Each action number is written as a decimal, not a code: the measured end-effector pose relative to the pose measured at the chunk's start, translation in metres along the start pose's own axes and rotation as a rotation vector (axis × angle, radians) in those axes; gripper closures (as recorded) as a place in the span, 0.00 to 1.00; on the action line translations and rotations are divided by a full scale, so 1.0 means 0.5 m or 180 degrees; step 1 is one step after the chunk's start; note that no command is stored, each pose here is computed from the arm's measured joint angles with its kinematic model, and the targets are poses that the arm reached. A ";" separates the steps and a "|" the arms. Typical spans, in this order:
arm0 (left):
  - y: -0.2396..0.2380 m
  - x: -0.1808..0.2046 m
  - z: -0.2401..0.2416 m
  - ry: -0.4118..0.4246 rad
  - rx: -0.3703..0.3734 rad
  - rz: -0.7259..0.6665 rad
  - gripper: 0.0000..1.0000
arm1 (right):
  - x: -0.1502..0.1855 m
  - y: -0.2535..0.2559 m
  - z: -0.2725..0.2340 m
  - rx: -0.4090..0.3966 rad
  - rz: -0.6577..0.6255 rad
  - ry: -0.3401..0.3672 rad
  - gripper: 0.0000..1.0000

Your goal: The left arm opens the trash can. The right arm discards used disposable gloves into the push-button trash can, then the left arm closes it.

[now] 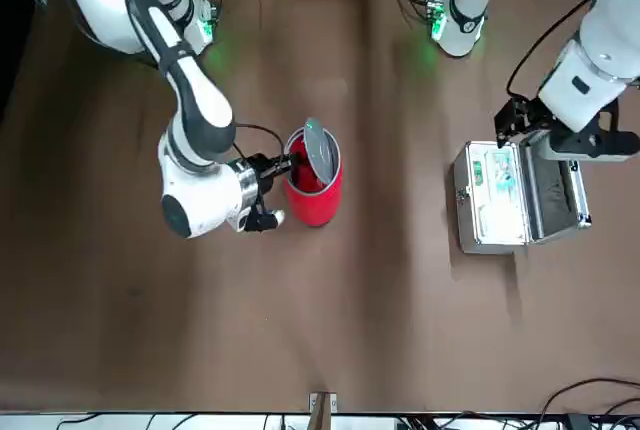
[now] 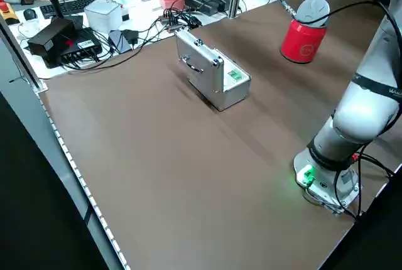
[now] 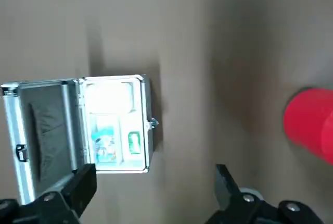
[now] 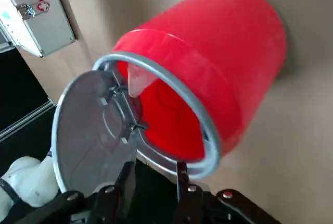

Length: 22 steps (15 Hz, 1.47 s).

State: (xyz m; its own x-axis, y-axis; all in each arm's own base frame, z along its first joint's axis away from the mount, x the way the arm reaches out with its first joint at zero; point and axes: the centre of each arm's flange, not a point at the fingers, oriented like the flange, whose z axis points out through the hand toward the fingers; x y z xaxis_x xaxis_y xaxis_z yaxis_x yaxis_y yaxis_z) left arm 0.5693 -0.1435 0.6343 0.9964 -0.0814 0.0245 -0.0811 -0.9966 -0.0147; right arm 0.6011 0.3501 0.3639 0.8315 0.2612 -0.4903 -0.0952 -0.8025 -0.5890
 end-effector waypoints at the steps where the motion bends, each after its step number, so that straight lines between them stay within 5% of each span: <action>1: 0.021 -0.003 0.006 -0.0020 -0.0009 0.0061 0.00 | -0.001 0.011 -0.024 0.0019 0.0018 0.0010 0.60; 6: 0.201 -0.025 0.073 -0.0318 -0.0352 0.0532 0.00 | -0.024 0.141 -0.279 0.0107 0.0187 0.0347 0.60; 8: 0.322 -0.052 0.127 -0.0699 -0.0830 0.0711 0.00 | -0.049 0.259 -0.412 -0.0266 0.0384 0.0696 0.60; 13: 0.492 -0.093 0.217 -0.1081 -0.1093 0.0851 0.03 | -0.114 0.429 -0.571 -0.0823 0.0332 0.1064 0.59; 16: 0.585 -0.119 0.229 -0.1001 -0.1177 0.0668 0.18 | -0.196 0.456 -0.660 -0.1143 0.0381 0.1277 0.43; 20: 0.604 -0.125 0.228 -0.0995 -0.1192 0.0572 0.57 | -0.254 0.408 -0.700 -0.1440 0.0374 0.1455 0.08; 22: 0.597 -0.118 0.230 -0.1009 -0.1185 0.0474 0.75 | -0.294 0.382 -0.726 -0.1515 0.0370 0.1579 0.01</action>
State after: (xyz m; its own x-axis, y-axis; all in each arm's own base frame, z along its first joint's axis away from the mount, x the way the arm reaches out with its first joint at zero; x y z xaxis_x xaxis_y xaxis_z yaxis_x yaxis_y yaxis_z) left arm 0.4893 -0.4348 0.5133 0.9274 -0.2727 -0.2561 -0.1690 -0.9161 0.3637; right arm 0.6594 -0.0363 0.5564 0.9930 -0.0257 -0.1151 -0.0428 -0.9879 -0.1491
